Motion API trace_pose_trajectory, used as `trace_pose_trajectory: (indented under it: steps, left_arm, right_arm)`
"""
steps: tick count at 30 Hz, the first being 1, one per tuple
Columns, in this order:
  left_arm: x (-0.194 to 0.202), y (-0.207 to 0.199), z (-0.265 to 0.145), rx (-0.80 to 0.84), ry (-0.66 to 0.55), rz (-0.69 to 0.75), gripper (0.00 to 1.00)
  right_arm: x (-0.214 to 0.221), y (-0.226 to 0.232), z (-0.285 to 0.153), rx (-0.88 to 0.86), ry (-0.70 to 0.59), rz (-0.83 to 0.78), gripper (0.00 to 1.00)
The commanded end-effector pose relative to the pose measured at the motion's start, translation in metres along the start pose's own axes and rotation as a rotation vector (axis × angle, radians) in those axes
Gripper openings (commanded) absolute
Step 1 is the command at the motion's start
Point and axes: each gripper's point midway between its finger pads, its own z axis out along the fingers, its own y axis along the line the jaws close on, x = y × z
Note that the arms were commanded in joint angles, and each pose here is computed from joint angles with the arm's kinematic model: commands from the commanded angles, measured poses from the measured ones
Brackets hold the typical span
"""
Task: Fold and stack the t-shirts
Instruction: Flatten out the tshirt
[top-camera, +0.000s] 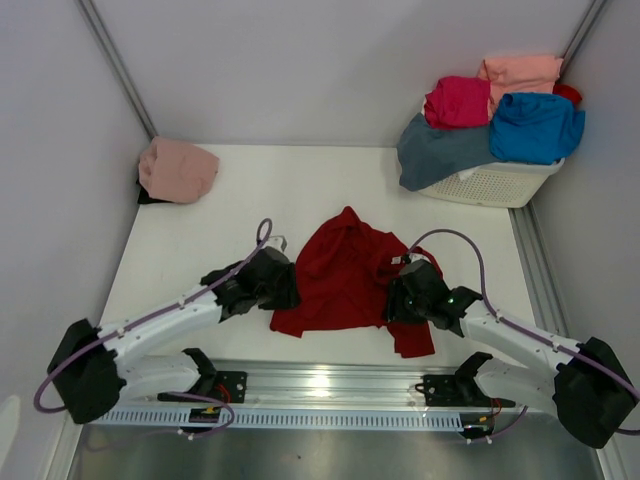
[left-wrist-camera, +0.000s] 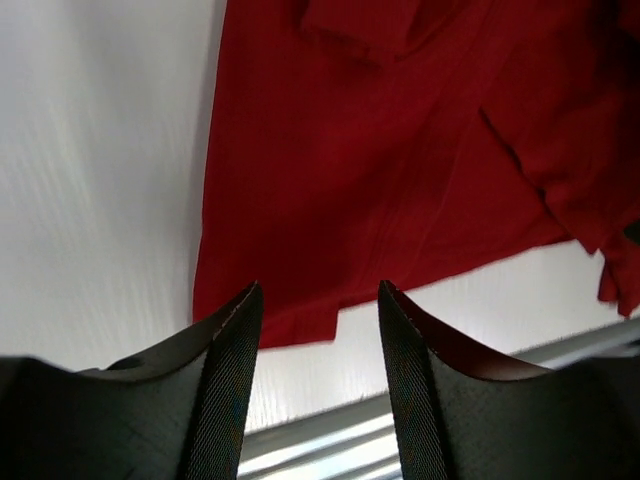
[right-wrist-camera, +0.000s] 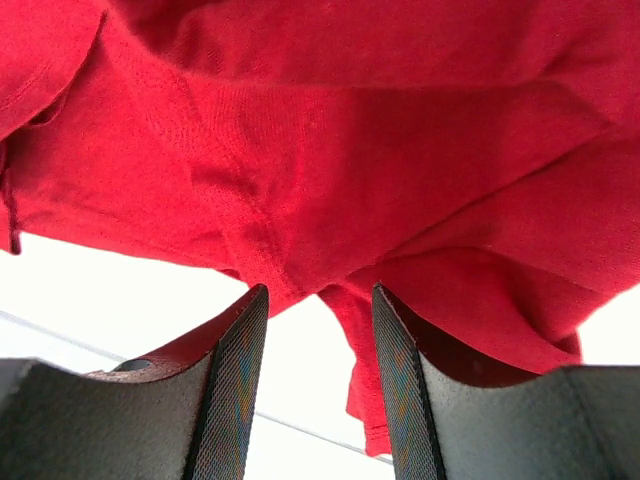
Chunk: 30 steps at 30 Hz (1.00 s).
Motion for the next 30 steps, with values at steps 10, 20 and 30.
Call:
trace_pose_trajectory:
  steps: [10, 20, 30]
  left_arm:
    - [-0.109, -0.023, 0.083, -0.156, -0.044, 0.048, 0.54]
    - [-0.102, 0.003, 0.118, -0.269, 0.038, 0.053, 0.53]
    - [-0.113, -0.011, 0.122, -0.232, 0.038, 0.045, 0.53]
  right_arm:
    - [0.006, 0.031, -0.008, -0.205, 0.006, -0.051, 0.51]
    - [0.011, 0.027, -0.007, -0.211, 0.001, -0.062, 0.52]
    - [0.008, 0.026, 0.0, -0.197, -0.002, -0.076, 0.52]
